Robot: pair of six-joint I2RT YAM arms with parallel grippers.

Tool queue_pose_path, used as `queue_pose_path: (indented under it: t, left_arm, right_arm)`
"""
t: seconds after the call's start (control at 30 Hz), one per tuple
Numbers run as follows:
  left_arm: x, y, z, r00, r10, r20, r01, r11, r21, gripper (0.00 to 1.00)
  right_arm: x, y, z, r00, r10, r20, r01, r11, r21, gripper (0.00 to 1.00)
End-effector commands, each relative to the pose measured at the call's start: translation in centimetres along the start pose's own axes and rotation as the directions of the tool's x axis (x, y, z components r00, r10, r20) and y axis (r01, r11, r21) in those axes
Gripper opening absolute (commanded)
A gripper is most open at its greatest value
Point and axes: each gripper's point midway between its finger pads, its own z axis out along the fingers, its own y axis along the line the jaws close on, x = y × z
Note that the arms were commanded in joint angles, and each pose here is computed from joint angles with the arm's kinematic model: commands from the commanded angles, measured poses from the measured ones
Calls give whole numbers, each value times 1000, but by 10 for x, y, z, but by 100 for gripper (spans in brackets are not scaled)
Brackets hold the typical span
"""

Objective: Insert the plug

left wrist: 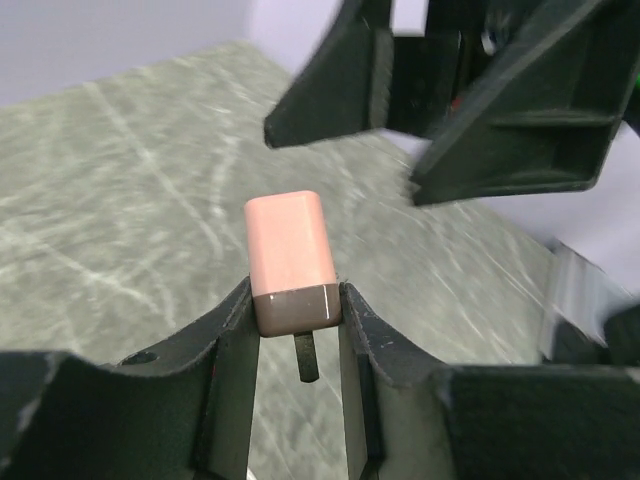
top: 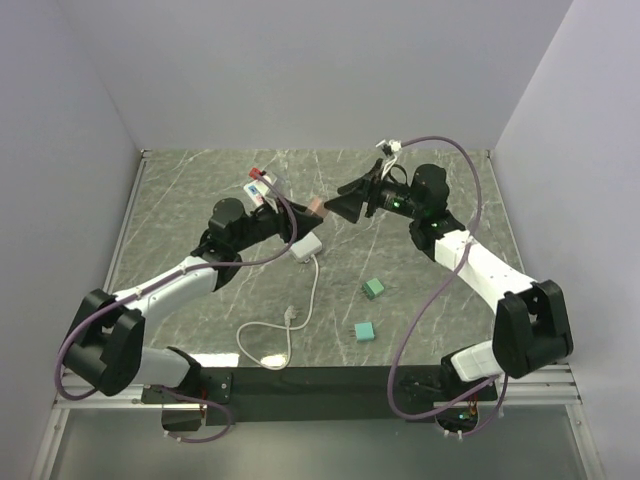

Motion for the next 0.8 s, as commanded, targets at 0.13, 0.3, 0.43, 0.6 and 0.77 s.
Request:
queue_pose_path:
  t: [0.13, 0.3, 0.43, 0.6, 0.77]
  left_arm:
    - [-22, -64, -27, 993, 115, -9, -105, 934, 341, 1]
    - [-23, -75, -33, 993, 116, -4, -104, 911, 398, 0]
    - [-24, -83, -37, 994, 111, 3, -100, 888, 448, 0]
    - [-26, -83, -37, 994, 106, 13, -101, 891, 443, 0]
    - [-25, -83, -38, 993, 113, 16, -108, 889, 444, 0]
  right_arm:
    - [0, 78, -26, 953, -302, 11, 283, 880, -381, 89]
    - [14, 83, -31, 950, -311, -25, 269, 856, -441, 87]
    - [17, 84, -30, 945, -324, -35, 272, 844, -462, 84]
    - [30, 90, -26, 939, -332, -89, 248, 834, -493, 69]
    - [33, 91, -22, 934, -342, -103, 247, 827, -505, 57]
